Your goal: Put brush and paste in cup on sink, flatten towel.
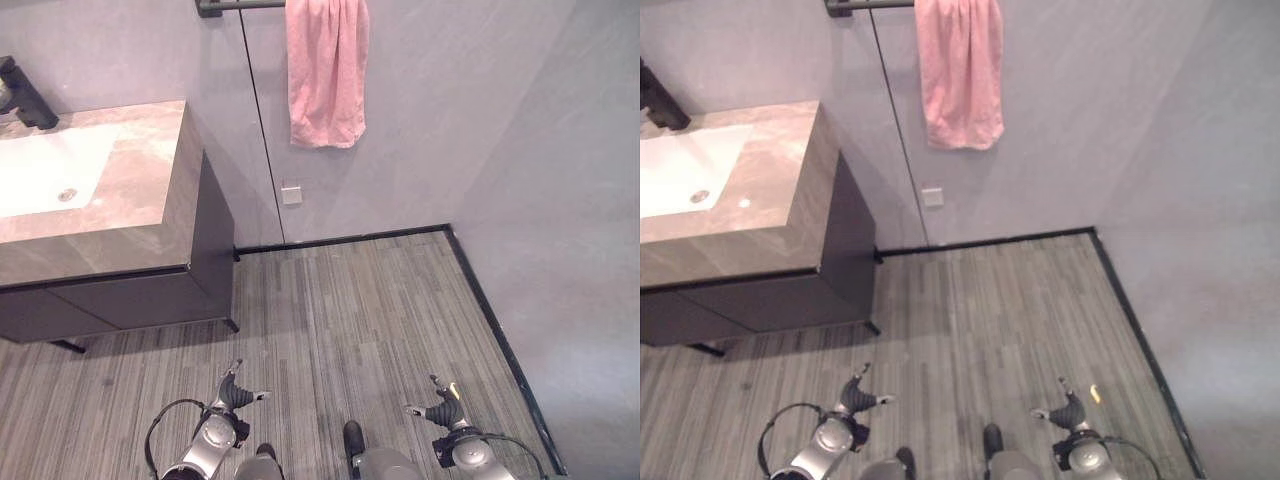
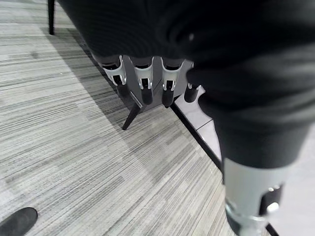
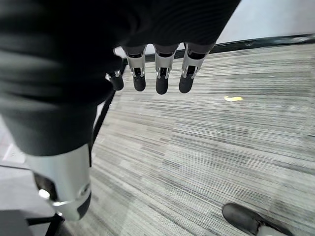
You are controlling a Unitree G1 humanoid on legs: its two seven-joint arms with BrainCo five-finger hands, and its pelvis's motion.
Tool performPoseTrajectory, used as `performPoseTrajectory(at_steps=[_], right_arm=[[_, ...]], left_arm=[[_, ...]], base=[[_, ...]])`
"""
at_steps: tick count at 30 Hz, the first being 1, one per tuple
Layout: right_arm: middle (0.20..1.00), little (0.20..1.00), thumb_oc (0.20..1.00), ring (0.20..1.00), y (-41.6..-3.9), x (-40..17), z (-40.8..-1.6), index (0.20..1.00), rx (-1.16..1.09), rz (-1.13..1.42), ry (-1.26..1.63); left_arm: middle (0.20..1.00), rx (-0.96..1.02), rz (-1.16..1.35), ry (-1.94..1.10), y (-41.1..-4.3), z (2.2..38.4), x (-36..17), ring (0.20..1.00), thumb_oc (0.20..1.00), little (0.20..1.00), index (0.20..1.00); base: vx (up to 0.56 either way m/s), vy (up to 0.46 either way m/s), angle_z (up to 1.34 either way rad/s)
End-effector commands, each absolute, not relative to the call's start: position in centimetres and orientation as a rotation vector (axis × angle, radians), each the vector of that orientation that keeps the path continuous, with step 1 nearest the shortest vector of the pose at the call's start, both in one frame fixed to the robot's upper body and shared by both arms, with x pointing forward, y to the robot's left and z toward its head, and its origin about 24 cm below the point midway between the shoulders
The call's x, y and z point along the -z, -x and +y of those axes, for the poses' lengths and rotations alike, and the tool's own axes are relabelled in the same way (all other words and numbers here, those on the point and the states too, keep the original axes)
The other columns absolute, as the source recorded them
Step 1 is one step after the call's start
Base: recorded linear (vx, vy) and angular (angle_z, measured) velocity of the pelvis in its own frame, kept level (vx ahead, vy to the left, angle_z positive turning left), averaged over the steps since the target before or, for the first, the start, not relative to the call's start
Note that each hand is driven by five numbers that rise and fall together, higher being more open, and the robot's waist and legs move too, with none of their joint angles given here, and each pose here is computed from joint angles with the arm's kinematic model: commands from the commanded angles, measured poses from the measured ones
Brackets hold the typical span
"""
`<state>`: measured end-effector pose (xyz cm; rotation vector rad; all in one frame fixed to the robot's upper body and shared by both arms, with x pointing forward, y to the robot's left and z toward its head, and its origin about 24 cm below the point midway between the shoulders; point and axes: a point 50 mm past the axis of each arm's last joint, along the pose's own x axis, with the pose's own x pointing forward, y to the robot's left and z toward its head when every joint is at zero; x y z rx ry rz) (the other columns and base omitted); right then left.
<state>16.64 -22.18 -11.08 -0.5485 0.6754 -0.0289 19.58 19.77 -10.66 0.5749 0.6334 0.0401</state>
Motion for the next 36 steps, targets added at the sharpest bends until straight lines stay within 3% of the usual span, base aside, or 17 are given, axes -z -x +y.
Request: performPoseTrajectory(at_steps=[1,26,31,36], right_arm=[[1.000,1.000,1.000,1.000,-17.2,10.2,-22.0,1.000,-0.005,0.597,0.586],[1.000,1.000,1.000,1.000,-19.6,9.2,-19.6,1.000,-0.037,0.511,0.574],[1.000,1.000,1.000,1.000,-19.0,9.1,-19.7,1.000,-0.036,0.505,0.564],[1.000,1.000,1.000,1.000,-17.4,9.7,-20.9,1.000,-0.044,0.549,0.611]], left_arm=[[1.000,-0.110,0.574,-0.554,-21.2,19.8,9.8,1.000,1.000,1.000,1.000],[1.000,-0.114,0.539,-0.594,-21.8,21.0,8.9,1.000,1.000,1.000,1.000],[1.000,-0.094,0.533,-0.611,-22.0,20.7,8.9,1.000,1.000,1.000,1.000],[1.000,0.007,0.499,-0.644,-23.1,18.1,8.9,1.000,1.000,1.000,1.000]], base=[[0.15,0.091,0.04],[0.21,0.108,-0.23],[0.31,-0.092,0.75],[0.42,-0.325,1.56]])
